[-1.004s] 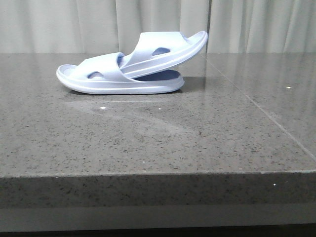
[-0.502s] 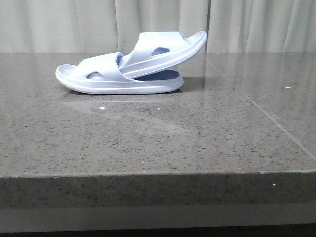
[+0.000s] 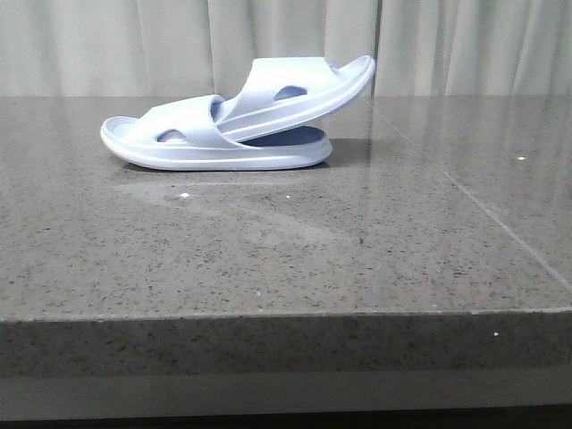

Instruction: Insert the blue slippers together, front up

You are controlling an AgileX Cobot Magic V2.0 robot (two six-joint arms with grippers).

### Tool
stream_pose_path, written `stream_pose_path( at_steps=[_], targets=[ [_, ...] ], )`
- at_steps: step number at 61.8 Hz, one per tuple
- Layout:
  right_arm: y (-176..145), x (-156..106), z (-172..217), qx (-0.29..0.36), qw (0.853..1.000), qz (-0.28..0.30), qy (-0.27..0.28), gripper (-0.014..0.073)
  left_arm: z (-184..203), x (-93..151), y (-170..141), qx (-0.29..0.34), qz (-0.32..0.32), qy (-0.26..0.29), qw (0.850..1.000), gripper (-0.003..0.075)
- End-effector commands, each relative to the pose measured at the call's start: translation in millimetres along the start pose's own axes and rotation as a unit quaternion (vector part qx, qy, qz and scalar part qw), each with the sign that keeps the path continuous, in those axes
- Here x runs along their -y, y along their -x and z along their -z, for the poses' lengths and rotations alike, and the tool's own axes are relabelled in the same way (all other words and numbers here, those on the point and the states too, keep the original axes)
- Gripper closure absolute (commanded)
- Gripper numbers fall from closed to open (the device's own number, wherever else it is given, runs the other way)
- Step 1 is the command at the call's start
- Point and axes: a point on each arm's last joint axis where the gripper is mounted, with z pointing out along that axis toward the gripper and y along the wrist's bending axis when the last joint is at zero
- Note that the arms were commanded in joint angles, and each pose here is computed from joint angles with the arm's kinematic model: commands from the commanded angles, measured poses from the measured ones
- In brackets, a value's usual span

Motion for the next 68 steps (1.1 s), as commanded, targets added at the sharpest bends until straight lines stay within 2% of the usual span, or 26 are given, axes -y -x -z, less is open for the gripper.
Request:
stream_pose_path(
  at_steps=[1,31,36,50,68],
  targets=[
    [14,4,0,0.042,0.999,0.004,-0.02,0.0703,1,-1,5,0.044,0.01,0.003,0.999,0.0741],
    [12,4,0,0.042,0.999,-0.001,-0.021,0.0703,1,-1,5,0.044,0.01,0.003,0.999,0.0741],
    [8,7,-1,0.045,0.998,-0.009,-0.037,0.0703,1,-1,5,0.044,0.01,0.003,0.999,0.0741],
    [-22,13,-2,0.04,0.991,-0.091,-0.085,0.0703,1,-1,5,0.044,0.01,0.003,0.999,0.0741],
    [-76,10,17,0.024,0.987,-0.096,-0.123,0.0703,1,-1,5,0.044,0.01,0.003,0.999,0.0741]
  ],
)
